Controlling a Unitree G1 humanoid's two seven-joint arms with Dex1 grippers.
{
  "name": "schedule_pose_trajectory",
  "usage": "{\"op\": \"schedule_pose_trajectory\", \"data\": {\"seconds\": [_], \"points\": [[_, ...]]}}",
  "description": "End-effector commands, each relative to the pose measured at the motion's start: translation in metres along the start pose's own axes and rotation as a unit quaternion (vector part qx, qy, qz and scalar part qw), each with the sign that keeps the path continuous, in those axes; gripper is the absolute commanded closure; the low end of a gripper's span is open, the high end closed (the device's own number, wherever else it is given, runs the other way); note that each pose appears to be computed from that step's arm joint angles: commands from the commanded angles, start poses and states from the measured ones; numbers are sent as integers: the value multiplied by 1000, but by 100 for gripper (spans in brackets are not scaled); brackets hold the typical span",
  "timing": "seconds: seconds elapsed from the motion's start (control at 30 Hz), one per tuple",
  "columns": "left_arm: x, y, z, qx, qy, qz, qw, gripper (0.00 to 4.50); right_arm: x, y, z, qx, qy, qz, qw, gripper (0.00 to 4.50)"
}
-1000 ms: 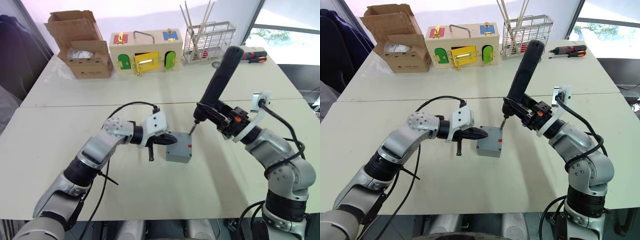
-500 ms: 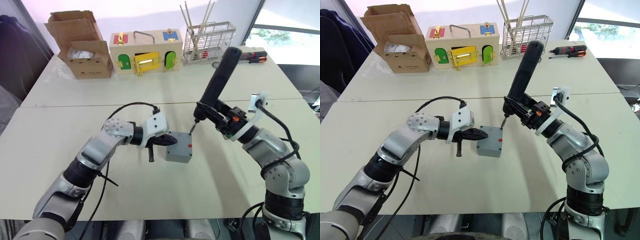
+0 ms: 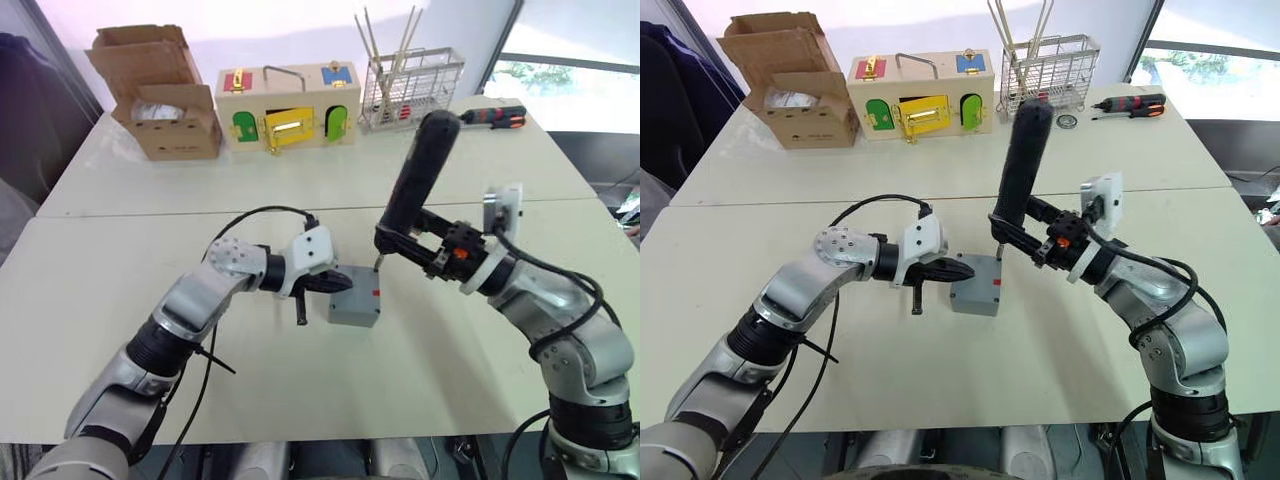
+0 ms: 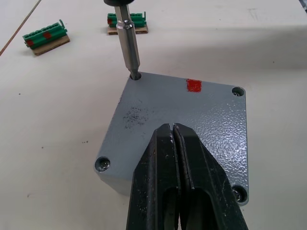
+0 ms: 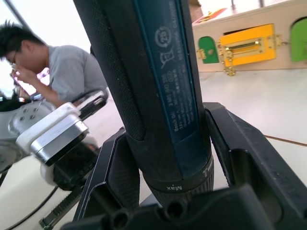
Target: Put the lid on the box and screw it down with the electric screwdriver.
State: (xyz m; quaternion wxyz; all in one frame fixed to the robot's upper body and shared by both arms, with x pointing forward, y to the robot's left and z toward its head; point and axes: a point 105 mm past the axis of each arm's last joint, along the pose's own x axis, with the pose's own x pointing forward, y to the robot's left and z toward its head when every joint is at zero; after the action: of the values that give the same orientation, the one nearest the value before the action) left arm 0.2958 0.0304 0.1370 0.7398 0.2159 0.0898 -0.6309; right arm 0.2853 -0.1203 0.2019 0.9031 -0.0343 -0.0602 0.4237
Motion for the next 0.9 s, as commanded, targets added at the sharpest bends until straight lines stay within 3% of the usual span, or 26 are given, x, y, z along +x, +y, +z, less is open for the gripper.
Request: {"op": "schedule_pose_trajectory", "data": {"seconds": [0.03,0.5,0.9], "points": [[0,0,-4,4,8,11,1000,450,4,15,-34,42,52,37,997,261],[2,-1,-7,-7,3,22,1000,450,5,18,-50,66,50,32,996,261],[3,-3,-9,-6,4,22,1000,450,-1,13,-69,60,87,19,994,261]]}}
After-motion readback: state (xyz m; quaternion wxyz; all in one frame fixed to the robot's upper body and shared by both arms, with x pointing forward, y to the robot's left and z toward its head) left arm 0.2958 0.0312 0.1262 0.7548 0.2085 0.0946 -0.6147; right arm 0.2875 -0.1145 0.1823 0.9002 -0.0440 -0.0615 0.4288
